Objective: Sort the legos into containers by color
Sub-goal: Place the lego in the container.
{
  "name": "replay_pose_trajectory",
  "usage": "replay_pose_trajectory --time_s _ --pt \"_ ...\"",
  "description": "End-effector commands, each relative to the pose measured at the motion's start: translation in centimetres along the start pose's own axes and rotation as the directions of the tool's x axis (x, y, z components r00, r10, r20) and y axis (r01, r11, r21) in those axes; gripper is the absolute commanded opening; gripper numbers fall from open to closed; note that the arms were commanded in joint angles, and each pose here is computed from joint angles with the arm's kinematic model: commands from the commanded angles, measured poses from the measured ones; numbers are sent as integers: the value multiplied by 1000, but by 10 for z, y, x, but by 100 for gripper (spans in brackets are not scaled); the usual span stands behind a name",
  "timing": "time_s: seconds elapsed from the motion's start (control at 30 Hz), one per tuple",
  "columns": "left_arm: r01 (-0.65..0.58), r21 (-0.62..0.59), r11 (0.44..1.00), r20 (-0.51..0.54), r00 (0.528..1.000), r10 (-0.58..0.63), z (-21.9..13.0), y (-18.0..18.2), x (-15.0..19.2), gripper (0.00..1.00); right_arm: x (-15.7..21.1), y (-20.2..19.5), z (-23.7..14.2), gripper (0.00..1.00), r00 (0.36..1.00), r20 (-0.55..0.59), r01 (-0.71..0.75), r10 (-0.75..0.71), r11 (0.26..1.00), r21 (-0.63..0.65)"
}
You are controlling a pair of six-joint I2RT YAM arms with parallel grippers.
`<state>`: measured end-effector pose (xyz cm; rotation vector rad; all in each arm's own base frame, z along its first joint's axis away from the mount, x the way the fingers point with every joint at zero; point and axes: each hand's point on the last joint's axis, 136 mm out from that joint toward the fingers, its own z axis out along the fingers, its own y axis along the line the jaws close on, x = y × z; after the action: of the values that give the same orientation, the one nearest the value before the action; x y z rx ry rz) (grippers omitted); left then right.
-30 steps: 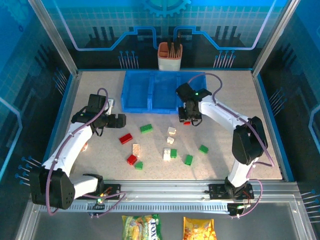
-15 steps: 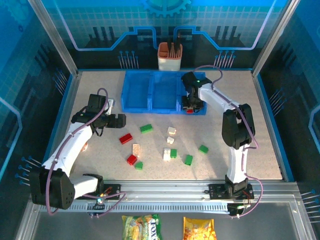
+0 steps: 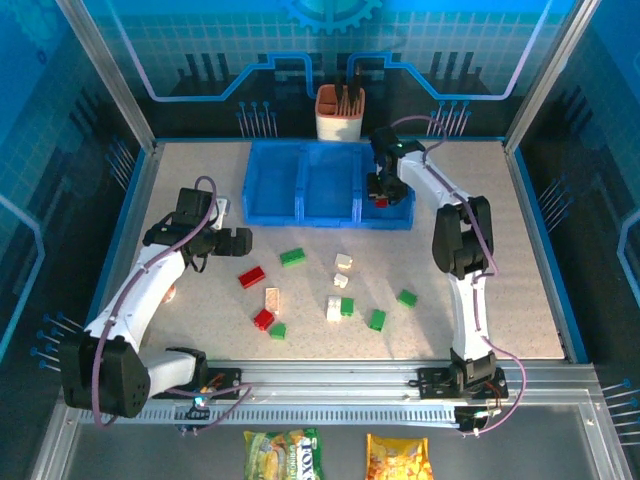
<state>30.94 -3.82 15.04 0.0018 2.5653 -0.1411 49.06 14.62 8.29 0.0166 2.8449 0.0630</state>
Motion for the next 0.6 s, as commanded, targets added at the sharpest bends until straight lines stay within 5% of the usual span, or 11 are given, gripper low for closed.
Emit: replay_pose_trajectory --time_s 0.0,0.57 --pt "-11 -18 1000 -21 1000 10 2 4 4 99 -5 -8 8 35 999 -32 8 -8 1000 1" --pt "-10 -24 1000 -45 999 9 7 5 8 99 -17 -13 53 36 997 -78 24 -23 1000 4"
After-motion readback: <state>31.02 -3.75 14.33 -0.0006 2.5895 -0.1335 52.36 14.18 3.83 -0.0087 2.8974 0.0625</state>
